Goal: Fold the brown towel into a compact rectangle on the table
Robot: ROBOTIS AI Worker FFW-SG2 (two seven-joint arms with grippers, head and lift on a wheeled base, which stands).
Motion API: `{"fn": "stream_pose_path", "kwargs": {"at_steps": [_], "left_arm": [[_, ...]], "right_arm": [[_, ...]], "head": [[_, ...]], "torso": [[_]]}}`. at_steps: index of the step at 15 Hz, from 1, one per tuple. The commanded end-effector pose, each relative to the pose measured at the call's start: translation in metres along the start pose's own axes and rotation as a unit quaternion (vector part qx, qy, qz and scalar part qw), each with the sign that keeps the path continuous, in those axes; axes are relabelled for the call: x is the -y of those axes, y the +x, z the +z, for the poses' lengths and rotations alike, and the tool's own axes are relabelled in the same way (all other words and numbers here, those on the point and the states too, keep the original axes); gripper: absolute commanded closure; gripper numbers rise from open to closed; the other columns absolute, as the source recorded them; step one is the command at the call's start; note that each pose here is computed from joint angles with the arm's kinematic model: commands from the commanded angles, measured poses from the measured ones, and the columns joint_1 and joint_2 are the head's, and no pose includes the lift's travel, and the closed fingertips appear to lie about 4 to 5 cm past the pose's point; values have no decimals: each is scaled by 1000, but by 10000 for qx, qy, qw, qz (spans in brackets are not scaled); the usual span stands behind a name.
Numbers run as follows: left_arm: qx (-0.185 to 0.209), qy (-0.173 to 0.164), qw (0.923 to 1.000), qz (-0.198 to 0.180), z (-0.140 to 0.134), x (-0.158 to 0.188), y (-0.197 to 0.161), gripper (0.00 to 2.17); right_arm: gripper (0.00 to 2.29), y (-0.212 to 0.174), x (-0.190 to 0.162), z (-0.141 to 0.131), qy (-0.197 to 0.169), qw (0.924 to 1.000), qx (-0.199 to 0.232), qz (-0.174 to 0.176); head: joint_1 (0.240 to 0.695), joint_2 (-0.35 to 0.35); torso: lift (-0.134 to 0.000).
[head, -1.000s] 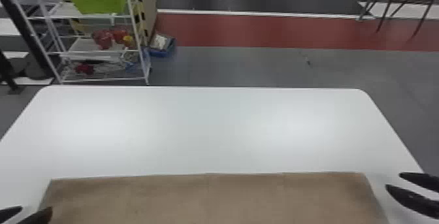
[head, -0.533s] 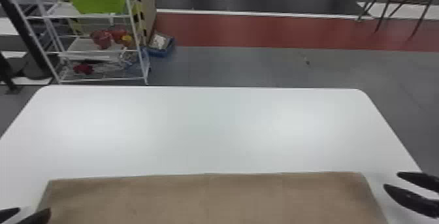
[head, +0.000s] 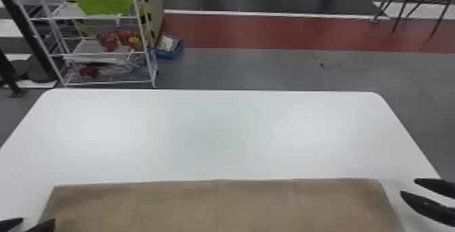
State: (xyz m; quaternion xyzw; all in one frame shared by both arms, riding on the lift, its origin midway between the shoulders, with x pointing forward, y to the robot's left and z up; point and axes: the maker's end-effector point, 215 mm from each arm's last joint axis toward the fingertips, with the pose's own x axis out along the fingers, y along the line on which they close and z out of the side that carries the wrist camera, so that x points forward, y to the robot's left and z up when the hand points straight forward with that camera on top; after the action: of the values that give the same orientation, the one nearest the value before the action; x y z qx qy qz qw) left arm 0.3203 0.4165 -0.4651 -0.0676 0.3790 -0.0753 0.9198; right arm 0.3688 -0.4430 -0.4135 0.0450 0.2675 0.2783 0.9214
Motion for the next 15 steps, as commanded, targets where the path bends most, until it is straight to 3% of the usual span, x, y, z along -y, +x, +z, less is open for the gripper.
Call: {"fn": "stream_pose_path", "kwargs": {"at_steps": [1,12,15], "left_arm": [[-74,14,10000,43,-5,-3,3,215],[-335,-143,9988,-314,-8,25,8,458],[-310,-135,9989,-311,-6,26,8,1322]], "right_arm": [[282,2,-2,-1,17,10000,-7,24],[282,2,2,5,-11,10000,38,1],[282,3,-2,8,1,9999,109,66]], "head": [[695,-47],[695,-88],[695,-89]], "torso": [[-122],[-122],[-122]]}}
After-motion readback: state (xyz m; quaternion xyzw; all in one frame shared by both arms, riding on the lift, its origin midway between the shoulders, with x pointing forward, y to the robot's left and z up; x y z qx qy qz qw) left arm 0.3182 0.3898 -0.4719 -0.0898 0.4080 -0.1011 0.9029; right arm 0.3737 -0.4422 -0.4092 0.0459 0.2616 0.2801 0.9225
